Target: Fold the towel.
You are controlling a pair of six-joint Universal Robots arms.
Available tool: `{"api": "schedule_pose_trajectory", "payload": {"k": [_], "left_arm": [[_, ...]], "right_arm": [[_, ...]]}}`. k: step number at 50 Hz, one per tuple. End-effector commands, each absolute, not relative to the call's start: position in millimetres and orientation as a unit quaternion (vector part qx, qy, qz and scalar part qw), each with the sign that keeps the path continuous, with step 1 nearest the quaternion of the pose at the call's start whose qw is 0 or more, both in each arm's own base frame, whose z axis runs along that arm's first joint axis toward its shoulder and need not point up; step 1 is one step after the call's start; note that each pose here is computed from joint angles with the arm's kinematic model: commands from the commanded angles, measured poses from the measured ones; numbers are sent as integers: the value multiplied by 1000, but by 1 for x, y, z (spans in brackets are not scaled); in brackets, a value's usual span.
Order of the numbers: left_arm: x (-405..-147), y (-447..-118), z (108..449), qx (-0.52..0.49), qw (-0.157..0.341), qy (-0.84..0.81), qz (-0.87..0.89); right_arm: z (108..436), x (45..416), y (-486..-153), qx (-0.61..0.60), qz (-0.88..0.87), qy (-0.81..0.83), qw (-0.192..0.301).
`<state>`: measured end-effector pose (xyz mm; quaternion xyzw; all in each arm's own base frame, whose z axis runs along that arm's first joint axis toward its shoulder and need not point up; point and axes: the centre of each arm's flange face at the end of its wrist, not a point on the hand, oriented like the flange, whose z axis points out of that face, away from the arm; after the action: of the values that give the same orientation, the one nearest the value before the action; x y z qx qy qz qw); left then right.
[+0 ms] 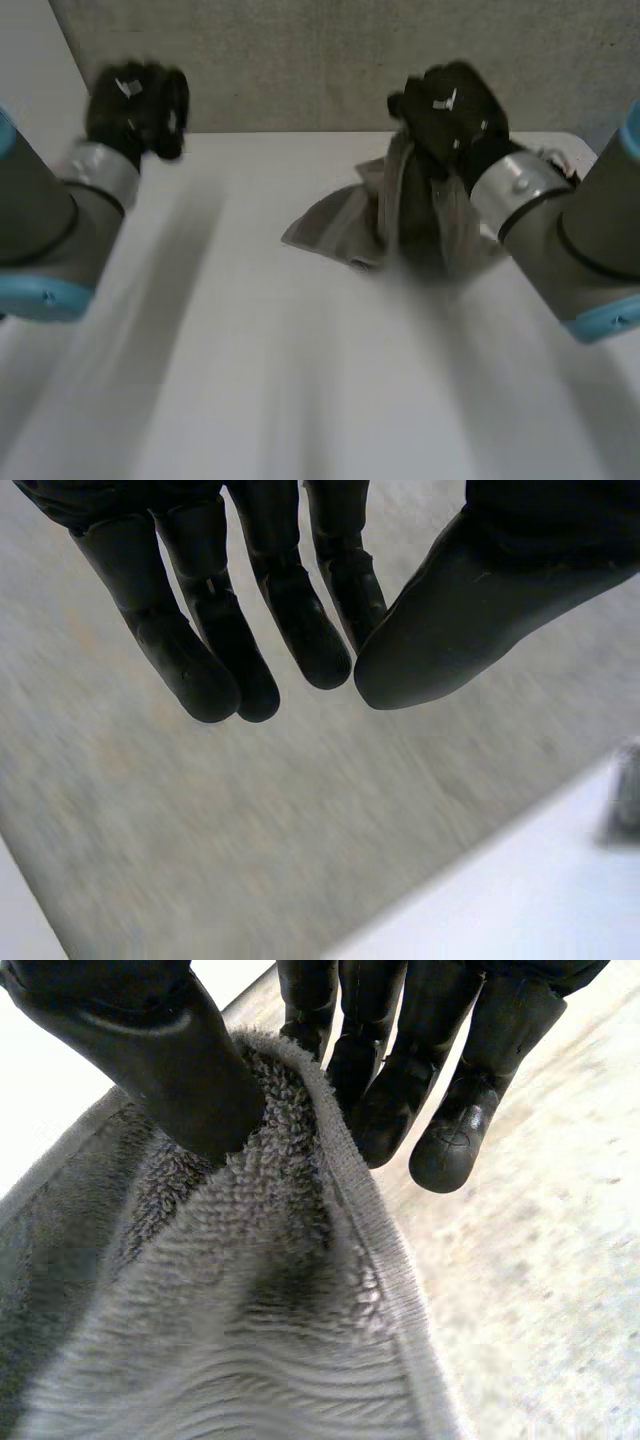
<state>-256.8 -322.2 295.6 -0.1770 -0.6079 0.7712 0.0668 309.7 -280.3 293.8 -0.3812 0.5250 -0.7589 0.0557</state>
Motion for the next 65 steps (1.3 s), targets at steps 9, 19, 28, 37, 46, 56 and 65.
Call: {"api": "schedule_pose_trajectory", "payload": {"k": [9,19,28,37,46,56,65], "left_arm": [[-293,-263,181,-254,114,-711,646],[-320,-232,169,-287,157,-705,629],[-339,-222,156,-304,173,-694,629],[-347,-217,146,-312,178,-699,619],[-353,-215,140,-292,205,-709,608],[-326,-249,162,-240,170,-728,620],[-278,-257,266,-174,142,-673,705]], "right_arm": [[284,296,-246,-413,-728,547,18],[315,279,-219,-386,-741,549,25],[347,260,-179,-360,-770,524,46],[364,246,-151,-349,-791,501,45],[367,238,-129,-355,-789,499,52],[350,242,-143,-376,-756,533,51],[359,233,-170,-388,-717,579,26]]}}
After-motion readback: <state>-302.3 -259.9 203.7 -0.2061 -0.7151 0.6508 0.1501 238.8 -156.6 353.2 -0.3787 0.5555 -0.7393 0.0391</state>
